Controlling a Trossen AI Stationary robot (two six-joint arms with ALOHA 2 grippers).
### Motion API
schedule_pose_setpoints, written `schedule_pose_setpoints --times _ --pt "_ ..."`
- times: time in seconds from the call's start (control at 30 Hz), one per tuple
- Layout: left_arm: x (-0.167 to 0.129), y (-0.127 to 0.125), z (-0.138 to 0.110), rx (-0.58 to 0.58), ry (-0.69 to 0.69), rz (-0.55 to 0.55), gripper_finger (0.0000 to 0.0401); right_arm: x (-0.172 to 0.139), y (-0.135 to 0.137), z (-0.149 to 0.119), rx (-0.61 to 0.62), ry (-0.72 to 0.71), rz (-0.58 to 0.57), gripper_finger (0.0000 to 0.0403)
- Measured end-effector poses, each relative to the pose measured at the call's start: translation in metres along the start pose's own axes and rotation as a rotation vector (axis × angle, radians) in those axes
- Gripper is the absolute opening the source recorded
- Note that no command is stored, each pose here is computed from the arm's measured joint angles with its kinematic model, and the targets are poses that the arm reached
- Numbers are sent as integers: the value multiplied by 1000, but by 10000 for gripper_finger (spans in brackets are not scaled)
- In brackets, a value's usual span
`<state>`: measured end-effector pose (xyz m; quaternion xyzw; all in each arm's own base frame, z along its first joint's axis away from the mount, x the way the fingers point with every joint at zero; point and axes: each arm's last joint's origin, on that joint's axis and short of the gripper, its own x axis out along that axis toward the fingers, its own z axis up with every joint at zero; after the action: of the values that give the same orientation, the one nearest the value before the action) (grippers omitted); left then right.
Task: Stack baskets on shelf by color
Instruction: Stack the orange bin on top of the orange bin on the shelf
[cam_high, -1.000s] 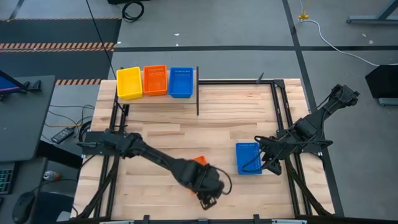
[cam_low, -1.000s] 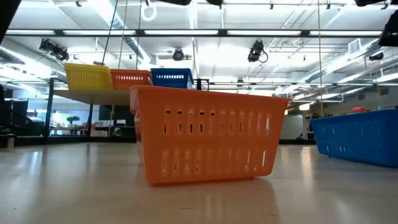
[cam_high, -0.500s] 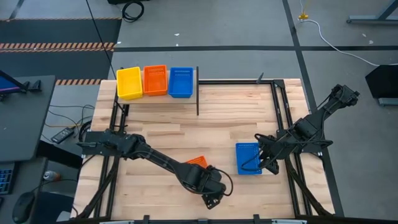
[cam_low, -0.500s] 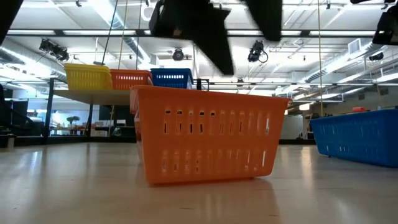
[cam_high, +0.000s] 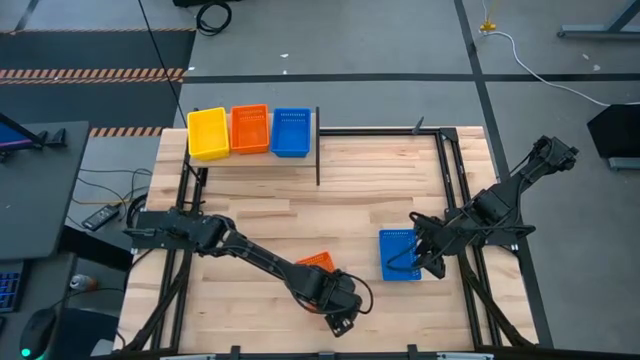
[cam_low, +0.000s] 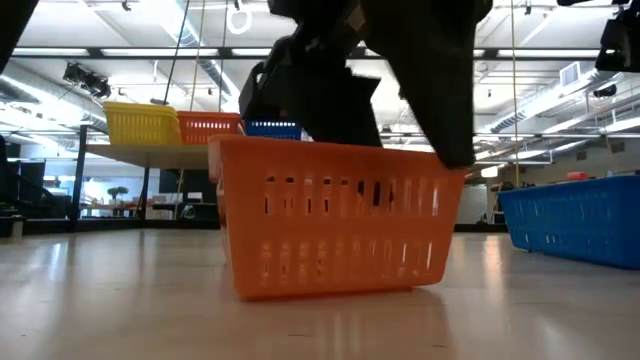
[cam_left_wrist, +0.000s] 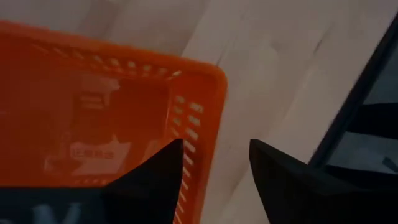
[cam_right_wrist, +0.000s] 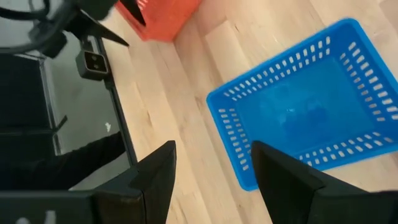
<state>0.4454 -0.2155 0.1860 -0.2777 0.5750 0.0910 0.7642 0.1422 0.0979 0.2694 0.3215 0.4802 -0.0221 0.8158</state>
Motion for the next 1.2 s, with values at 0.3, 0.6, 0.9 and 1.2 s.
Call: schedule_pose_setpoints --times 0.3,0.6,0.9,1.2 --pt "10 9 -4 -17 20 39 193 0 0 0 -8 2 4 214" --pt "13 9 5 -22 -36 29 59 0 0 0 -4 10 4 214" --pt "-22 0 11 -22 -49 75 6 0 -2 -2 -13 21 -14 214" --pt "-86 9 17 -6 -108 250 5 0 -2 0 -23 -34 -42 214"
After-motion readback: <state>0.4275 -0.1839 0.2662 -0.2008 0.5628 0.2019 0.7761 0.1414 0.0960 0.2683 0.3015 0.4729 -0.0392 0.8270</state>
